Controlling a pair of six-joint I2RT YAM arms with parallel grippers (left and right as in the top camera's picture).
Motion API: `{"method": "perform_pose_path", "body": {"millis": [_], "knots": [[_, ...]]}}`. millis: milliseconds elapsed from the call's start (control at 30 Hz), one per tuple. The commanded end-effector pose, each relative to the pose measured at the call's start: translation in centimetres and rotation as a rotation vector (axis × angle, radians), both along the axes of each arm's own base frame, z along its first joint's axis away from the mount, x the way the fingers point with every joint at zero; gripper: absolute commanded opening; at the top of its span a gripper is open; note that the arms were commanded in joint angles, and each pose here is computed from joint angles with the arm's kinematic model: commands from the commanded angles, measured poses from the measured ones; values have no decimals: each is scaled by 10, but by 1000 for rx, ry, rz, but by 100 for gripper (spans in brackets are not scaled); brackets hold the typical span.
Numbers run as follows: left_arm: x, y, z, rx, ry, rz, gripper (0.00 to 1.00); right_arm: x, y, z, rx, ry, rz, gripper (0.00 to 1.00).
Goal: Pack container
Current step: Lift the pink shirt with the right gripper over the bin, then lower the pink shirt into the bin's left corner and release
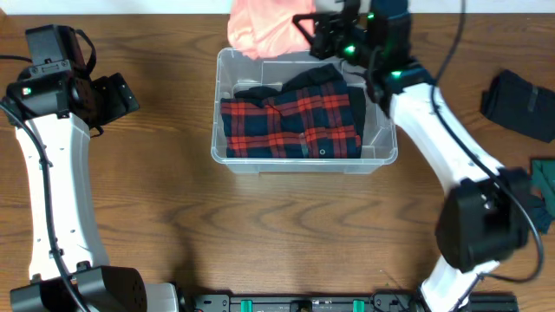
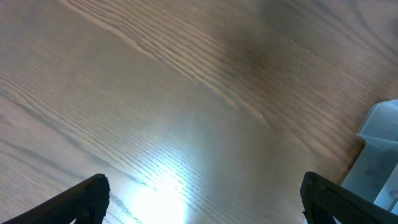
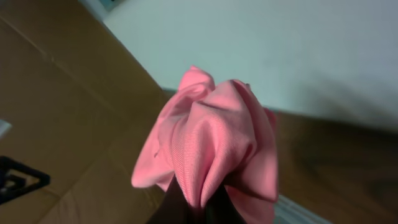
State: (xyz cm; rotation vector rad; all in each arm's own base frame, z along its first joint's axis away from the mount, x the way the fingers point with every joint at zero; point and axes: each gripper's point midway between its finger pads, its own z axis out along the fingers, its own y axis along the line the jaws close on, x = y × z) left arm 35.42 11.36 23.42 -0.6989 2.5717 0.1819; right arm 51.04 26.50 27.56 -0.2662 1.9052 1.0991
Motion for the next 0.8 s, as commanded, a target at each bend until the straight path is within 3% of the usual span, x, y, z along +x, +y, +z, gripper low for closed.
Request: {"method": "perform_pose_path", "body": {"millis": [0,433,600,633,700,767], "knots": [[-1,2,-1,-1,4,13,98,-3,18,-7,55,59,54,1],[-1,2,-1,-1,4,13,98,-21,36,-72,-33,241,114,1],[-1,2,-1,-1,4,13,98,-25,24,-102,-122,330,59,1],[-1,2,-1,-1,4,13,98,-23,21,-105,-134,337,43,6],[-1,2,-1,-1,5,13,98,-21,16,-106,-150,326,32,37],[-1,2,-1,-1,5,12,98,-17,11,-106,-152,316,21,50]]}}
